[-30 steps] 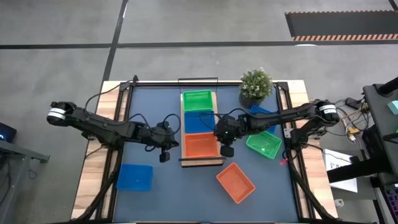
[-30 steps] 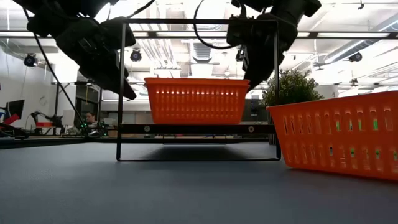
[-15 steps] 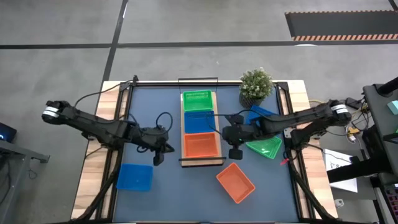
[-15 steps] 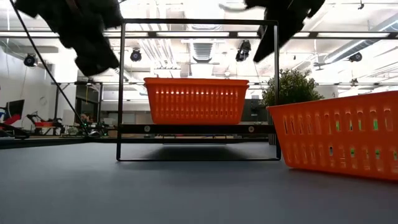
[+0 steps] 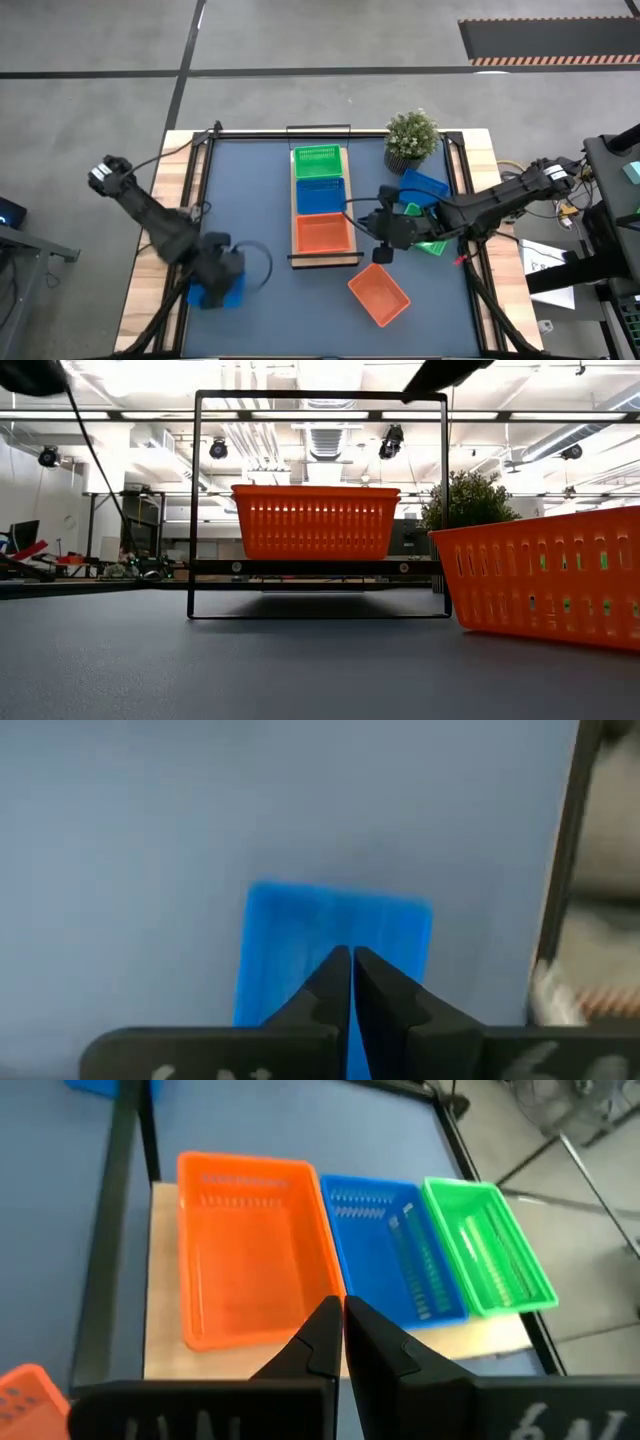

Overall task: Stack baskets on shelf by color
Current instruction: Stack the bottom blue bin on top of the blue bin on the shelf

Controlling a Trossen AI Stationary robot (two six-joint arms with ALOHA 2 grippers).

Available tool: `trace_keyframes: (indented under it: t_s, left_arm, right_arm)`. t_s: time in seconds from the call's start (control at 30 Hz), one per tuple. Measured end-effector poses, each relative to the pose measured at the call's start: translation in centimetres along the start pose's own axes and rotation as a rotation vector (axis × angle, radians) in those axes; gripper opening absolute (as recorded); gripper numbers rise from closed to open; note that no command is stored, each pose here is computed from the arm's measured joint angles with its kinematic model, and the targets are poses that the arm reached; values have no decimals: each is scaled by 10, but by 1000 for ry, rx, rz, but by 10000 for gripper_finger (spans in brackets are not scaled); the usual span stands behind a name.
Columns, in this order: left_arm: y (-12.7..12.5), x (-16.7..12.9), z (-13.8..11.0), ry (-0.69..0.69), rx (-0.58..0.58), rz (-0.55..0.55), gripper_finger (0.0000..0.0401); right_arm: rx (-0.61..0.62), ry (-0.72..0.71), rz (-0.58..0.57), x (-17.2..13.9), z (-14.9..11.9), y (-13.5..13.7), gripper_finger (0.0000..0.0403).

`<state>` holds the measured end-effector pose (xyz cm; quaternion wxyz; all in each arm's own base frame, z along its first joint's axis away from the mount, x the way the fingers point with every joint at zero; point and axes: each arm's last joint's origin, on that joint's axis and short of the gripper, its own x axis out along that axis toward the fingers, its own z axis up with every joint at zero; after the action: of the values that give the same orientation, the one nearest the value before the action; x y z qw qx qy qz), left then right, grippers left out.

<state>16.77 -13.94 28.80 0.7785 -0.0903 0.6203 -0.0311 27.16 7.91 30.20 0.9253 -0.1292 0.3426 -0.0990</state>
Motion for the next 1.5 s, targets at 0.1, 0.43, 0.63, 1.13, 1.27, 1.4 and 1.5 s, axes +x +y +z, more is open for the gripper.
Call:
trace_keyframes:
  t_s: [0.1,0.43,0.63,1.13,1.27,1.4,1.5]
  left_arm:
    - [-24,8,-15,57,38,3,0]
    - [-66,51,-47,221,41,87,78]
    - [-65,75,-51,275,77,167,143]
    - [-64,106,-55,218,46,73,117]
    - [-61,108,-56,224,41,84,84]
    - [-60,106,-54,229,36,92,20]
    - [-58,100,-49,234,5,112,6]
  right_arm:
    - [-15,-35,9,2,2,4,9]
    - [-38,-11,18,9,-12,12,9]
    - [-26,-15,24,8,-12,14,9]
    - [-50,-15,43,5,-13,18,9]
    - [-49,-14,43,5,-13,18,9]
    - [-49,-14,44,5,-13,18,9]
    - [-51,-14,43,5,-13,18,9]
